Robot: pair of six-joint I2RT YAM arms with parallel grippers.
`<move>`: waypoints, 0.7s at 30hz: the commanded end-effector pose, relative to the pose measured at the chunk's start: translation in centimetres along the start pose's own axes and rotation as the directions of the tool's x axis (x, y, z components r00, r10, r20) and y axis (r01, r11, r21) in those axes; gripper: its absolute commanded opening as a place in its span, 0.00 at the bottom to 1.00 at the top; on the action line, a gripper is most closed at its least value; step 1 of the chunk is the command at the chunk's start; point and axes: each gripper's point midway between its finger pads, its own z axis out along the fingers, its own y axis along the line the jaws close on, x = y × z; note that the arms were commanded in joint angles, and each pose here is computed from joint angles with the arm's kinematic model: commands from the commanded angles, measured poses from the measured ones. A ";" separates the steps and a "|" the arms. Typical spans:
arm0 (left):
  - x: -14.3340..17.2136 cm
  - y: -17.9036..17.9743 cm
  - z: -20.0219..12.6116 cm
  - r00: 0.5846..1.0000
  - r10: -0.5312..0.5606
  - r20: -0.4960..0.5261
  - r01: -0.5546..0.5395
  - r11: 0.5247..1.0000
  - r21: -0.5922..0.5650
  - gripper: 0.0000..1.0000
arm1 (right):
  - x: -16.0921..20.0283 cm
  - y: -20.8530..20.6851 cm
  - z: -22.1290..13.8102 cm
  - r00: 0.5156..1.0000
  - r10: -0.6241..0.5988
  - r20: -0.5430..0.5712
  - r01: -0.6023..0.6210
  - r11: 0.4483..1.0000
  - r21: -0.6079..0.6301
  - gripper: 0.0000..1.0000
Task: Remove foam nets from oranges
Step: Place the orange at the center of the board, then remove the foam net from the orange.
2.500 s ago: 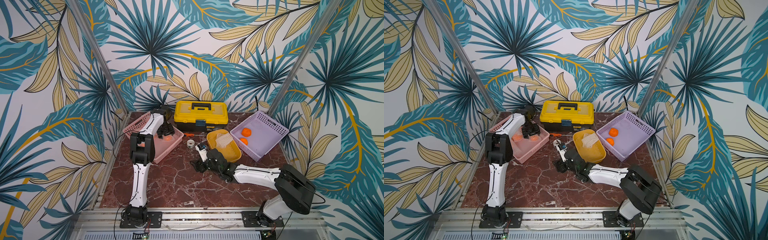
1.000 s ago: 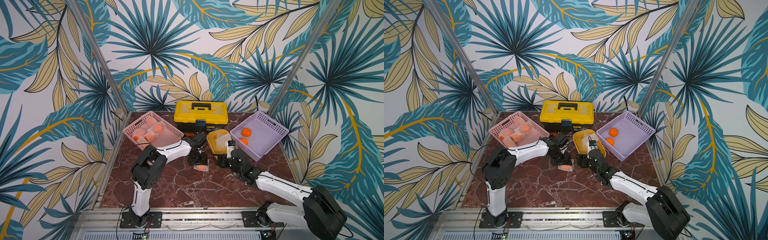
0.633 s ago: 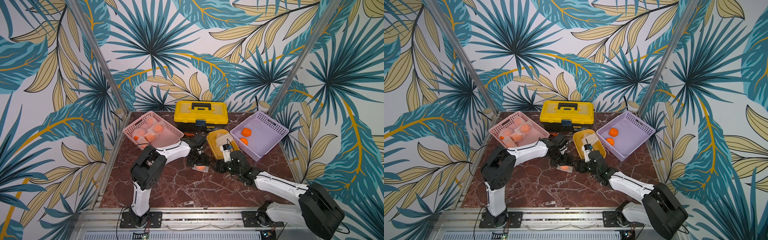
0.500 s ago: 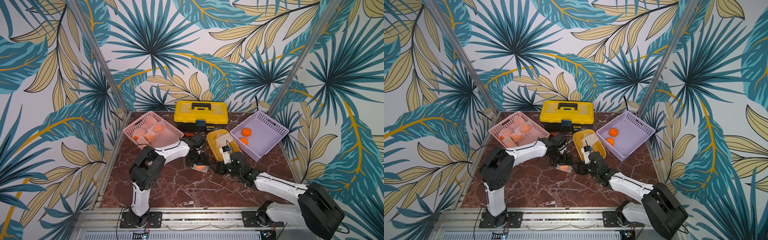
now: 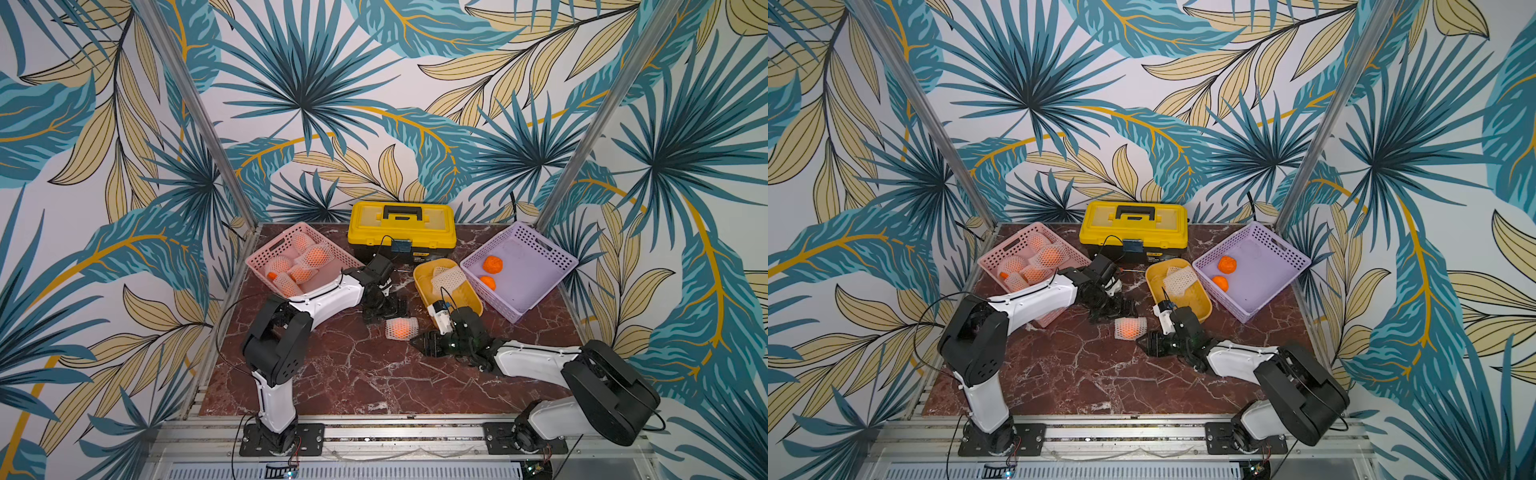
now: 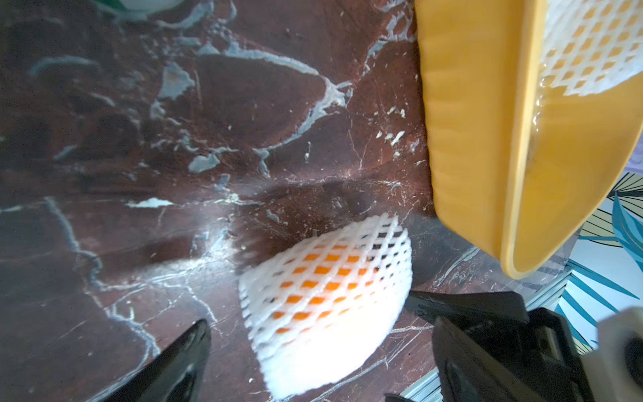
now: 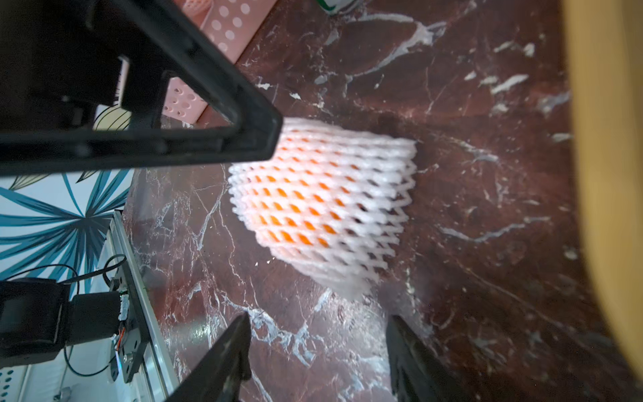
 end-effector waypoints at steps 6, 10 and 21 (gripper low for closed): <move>0.4 0.0 -1.1 0.999 -0.035 -0.011 0.036 0.998 0.043 0.89 | -2.9 0.5 1.0 0.985 0.121 0.121 -0.118 0.992 -0.037 0.69; 0.6 0.7 -0.9 0.999 -0.050 -0.014 0.050 0.999 0.019 0.71 | -3.3 0.0 1.6 0.979 0.150 0.137 -0.149 0.989 -0.020 0.66; 1.7 3.3 0.4 0.999 -0.027 -0.044 0.024 0.997 -0.073 0.50 | -3.6 -0.6 2.8 0.974 0.166 0.152 -0.163 0.986 -0.027 0.57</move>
